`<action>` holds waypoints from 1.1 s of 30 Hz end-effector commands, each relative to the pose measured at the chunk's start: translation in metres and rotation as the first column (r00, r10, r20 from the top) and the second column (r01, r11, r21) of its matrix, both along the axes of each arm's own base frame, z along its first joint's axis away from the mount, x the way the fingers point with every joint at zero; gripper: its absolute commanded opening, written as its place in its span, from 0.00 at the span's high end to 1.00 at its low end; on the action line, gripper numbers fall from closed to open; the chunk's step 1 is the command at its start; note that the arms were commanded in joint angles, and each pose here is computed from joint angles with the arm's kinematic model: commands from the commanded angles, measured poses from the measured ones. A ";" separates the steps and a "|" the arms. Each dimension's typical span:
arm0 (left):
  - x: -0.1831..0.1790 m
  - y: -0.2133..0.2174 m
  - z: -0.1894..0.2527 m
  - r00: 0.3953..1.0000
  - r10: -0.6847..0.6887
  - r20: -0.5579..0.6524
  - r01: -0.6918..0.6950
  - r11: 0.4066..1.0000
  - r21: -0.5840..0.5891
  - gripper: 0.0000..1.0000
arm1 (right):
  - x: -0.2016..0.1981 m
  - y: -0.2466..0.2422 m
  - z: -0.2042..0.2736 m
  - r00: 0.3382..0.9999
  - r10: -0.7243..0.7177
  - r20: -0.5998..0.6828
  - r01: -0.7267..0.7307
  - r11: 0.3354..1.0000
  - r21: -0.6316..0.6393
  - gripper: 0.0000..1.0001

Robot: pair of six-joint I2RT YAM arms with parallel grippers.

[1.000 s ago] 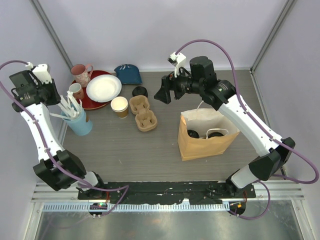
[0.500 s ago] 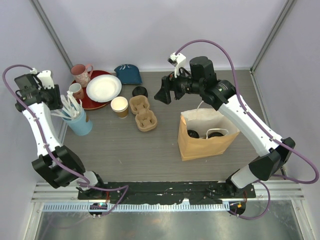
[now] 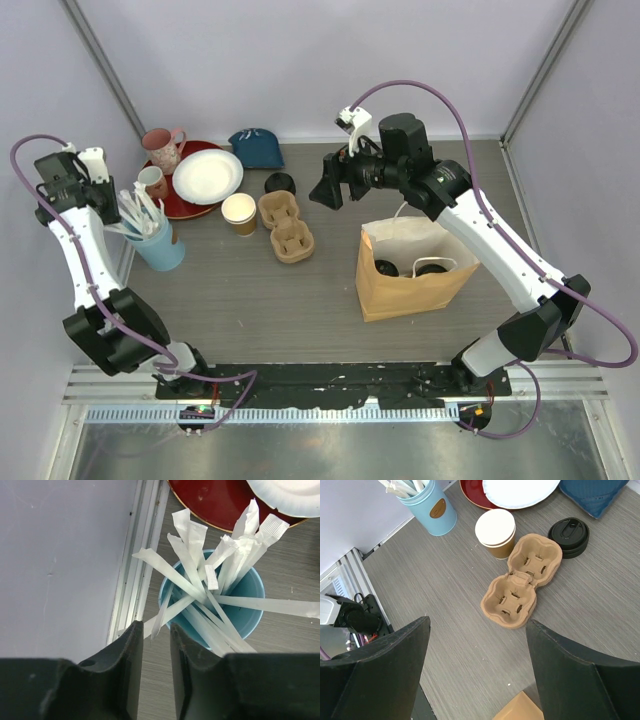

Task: Pack the takeout coffee

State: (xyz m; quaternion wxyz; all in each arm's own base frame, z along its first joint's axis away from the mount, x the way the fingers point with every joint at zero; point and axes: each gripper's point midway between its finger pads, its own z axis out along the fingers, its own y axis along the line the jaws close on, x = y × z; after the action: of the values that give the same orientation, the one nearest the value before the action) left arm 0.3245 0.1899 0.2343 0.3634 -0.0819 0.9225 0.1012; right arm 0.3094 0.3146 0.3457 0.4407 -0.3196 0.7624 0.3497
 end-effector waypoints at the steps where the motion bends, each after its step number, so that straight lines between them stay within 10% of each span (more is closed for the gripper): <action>1: 0.007 0.006 0.005 1.000 -0.001 0.027 0.001 1.000 0.031 0.75 | -0.006 -0.004 0.028 0.997 0.008 0.074 -0.010 0.999 0.030 0.17; 7: 0.006 0.005 0.006 1.000 -0.005 0.024 0.005 1.000 0.022 1.00 | -0.007 -0.005 0.028 0.997 0.006 0.077 -0.009 1.000 0.028 0.17; 21: -0.005 -0.034 0.115 0.961 -0.077 0.265 0.072 0.997 0.029 1.00 | -0.014 -0.007 0.042 0.995 0.019 0.098 -0.025 0.998 0.058 0.17; 33: -0.028 -0.111 0.305 0.698 -0.192 0.690 0.235 0.972 0.033 1.00 | -0.030 0.002 0.075 0.970 0.107 0.216 -0.140 0.980 0.142 0.18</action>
State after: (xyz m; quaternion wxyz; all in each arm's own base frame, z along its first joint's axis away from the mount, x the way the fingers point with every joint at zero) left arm 0.3069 0.1157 0.4877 0.6356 -0.0363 0.7687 0.0614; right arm 0.2956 0.3123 0.3754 0.4694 -0.3376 0.7278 0.3688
